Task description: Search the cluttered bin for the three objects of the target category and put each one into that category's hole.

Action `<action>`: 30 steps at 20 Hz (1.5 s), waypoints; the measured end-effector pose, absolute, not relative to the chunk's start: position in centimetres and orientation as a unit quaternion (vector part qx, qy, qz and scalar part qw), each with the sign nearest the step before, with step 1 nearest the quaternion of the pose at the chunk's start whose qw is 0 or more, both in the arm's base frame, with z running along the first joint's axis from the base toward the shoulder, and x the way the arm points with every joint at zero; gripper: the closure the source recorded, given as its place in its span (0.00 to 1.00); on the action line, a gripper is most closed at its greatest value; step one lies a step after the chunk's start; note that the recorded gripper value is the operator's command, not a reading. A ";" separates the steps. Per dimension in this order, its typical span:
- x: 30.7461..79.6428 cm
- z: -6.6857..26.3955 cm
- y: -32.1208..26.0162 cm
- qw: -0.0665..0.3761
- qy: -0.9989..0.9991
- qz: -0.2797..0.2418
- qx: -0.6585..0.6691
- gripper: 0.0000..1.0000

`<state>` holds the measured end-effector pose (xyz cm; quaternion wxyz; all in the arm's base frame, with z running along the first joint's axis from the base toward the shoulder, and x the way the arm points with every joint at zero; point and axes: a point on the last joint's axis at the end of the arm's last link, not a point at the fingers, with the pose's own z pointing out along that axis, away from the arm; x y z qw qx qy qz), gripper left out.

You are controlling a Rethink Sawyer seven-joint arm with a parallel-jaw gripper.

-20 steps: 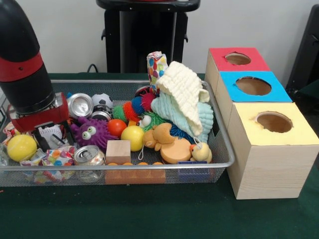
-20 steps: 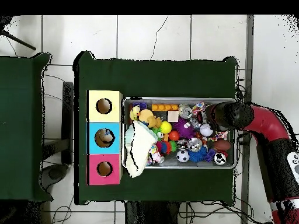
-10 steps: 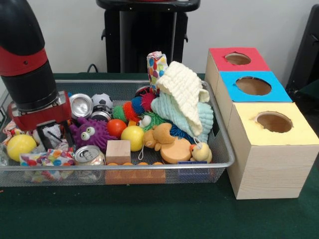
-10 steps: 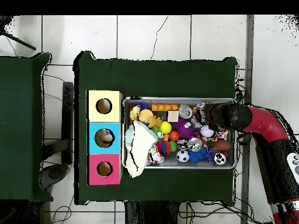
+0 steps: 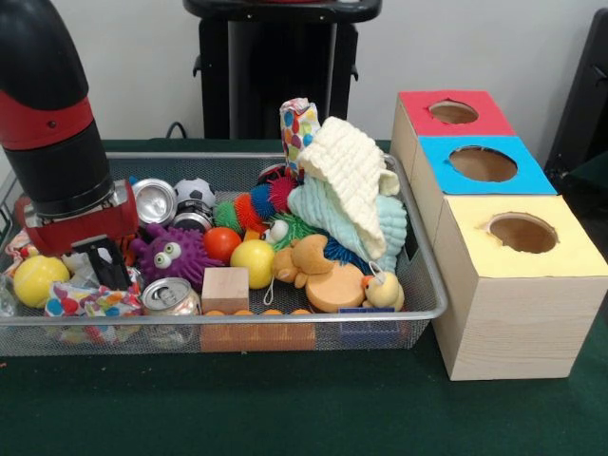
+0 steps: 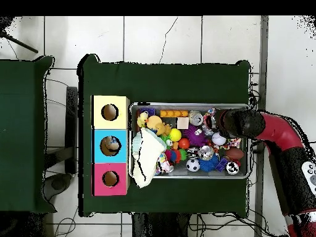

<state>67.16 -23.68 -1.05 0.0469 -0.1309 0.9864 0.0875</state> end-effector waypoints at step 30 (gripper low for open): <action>66.8 12.1 -20.5 0.057 0.981 0.035 -0.182 1.00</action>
